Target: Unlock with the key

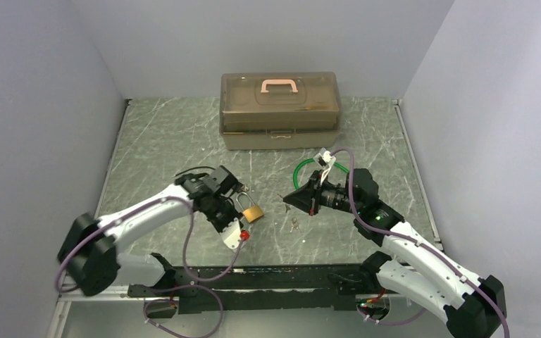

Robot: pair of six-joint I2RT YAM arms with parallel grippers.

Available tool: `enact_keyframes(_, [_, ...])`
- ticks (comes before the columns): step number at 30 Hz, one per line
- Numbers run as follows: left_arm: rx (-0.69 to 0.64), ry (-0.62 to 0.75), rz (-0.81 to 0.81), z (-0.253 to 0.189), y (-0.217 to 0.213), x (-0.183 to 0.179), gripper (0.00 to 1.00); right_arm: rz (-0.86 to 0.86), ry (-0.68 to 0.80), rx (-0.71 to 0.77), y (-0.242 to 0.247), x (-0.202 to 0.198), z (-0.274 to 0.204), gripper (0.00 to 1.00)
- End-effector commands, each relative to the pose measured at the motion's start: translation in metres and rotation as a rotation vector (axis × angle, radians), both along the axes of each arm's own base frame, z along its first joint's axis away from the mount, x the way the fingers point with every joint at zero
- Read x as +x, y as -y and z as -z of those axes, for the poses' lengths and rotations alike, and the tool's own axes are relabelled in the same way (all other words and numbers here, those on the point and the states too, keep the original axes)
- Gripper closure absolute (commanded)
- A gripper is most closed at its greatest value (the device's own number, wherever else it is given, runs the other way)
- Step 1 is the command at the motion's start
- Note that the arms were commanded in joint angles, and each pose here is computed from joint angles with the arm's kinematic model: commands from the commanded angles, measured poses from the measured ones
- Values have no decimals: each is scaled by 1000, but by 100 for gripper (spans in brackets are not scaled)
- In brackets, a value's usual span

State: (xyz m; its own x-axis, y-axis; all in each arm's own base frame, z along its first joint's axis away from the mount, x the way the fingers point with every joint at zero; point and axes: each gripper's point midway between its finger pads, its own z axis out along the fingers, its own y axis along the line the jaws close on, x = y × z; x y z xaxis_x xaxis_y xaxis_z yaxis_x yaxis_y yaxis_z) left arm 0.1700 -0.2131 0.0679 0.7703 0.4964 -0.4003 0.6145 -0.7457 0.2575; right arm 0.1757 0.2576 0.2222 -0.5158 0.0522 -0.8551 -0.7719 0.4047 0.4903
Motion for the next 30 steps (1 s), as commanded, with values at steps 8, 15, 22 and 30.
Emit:
enact_keyframes(8, [-151,45,-181,-35,0,-1,99,15,38,58,0,3,-24,100])
enact_keyframes(15, [-75,-24,-191,-18,18,43,21,37,45,62,1,7,-28,100])
enact_keyframes(22, [-19,-68,-88,3,25,52,1,42,63,74,2,8,-37,100])
enact_keyframes(30, [154,-148,-56,32,21,64,0,52,79,80,6,10,-46,100])
